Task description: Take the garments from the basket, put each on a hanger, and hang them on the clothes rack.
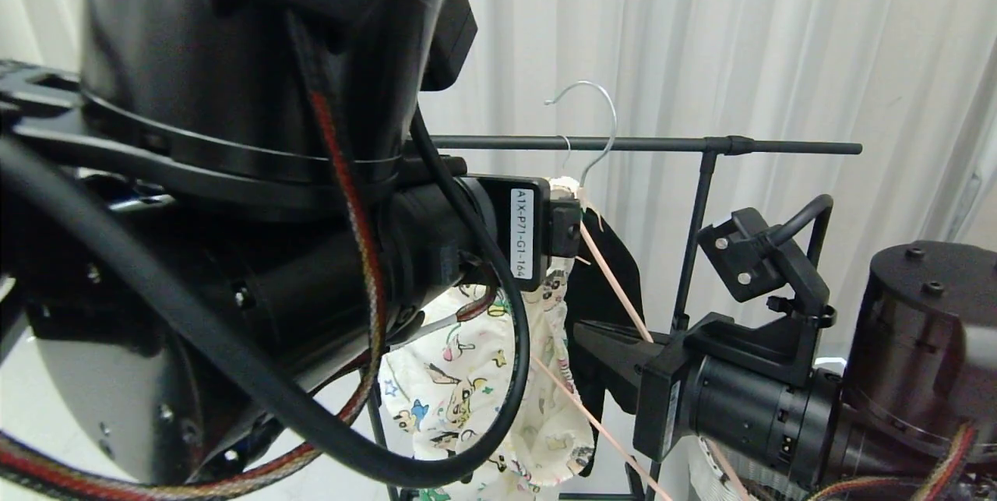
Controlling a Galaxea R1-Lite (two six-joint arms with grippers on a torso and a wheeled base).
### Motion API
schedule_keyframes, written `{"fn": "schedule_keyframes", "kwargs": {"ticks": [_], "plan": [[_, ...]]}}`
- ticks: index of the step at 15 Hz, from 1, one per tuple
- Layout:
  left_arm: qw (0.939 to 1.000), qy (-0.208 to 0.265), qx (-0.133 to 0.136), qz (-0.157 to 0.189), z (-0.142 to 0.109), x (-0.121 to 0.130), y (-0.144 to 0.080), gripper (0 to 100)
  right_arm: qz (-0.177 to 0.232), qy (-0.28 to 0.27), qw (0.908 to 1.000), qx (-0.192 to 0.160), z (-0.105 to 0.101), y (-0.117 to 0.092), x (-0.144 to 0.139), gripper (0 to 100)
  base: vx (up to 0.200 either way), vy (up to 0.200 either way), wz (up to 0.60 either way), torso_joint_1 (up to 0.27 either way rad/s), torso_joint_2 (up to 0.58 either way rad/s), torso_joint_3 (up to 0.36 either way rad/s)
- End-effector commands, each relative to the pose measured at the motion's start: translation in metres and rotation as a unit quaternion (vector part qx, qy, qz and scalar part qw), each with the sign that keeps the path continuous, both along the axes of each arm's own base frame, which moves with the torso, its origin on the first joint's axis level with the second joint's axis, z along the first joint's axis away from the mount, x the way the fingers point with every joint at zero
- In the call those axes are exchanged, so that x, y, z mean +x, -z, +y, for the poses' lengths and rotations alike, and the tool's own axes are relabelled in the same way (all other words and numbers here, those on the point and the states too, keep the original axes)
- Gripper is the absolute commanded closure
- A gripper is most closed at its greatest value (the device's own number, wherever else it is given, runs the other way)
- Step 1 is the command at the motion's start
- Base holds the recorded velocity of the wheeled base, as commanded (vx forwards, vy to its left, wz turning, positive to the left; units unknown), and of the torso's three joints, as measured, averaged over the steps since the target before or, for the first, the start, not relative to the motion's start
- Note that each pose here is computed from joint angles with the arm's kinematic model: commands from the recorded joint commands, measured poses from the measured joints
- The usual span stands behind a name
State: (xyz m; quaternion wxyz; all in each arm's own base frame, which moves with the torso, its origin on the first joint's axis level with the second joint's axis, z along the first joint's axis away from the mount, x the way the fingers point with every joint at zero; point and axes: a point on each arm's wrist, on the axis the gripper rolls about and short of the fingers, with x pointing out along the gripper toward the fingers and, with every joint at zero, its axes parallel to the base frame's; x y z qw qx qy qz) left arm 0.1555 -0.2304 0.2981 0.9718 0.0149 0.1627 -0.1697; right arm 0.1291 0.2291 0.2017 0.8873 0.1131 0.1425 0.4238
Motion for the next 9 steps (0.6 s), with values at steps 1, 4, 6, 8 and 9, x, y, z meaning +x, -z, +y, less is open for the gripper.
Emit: {"fn": "schedule_keyframes", "kwargs": {"ticks": [1, 4, 6, 8, 9], "plan": [[1.0000, 0.000, -0.004, -0.003, 0.010, -0.006, -0.003, 0, -0.004, 0.003, 1.0000, 0.004, -0.001, -0.002, 0.001, 100, 0.000, 0.000, 0.00, 0.000, 0.00, 0.000], [1.0000, 0.002, 0.000, -0.002, 0.018, -0.012, 0.000, 0, -0.019, 0.007, 0.9997, 0.011, 0.001, -0.003, 0.002, 100, 0.000, 0.000, 0.00, 0.000, 0.00, 0.000], [1.0000, 0.006, 0.003, 0.001, 0.017, -0.014, 0.002, 0, -0.028, 0.007, 0.9996, 0.008, 0.000, -0.004, 0.002, 100, 0.000, 0.000, 0.00, 0.000, 0.00, 0.000], [0.9997, 0.006, 0.024, 0.008, 0.026, -0.018, 0.013, 0, -0.045, 0.010, 0.9989, 0.002, -0.003, 0.001, 0.003, 100, 0.000, 0.000, 0.00, 0.000, 0.00, 0.000], [0.9958, 0.028, 0.086, 0.014, 0.052, -0.032, 0.034, 0, -0.067, 0.011, 0.9976, -0.014, -0.011, 0.014, 0.002, 100, 0.000, 0.000, 0.00, 0.000, 0.00, 0.000]]}}
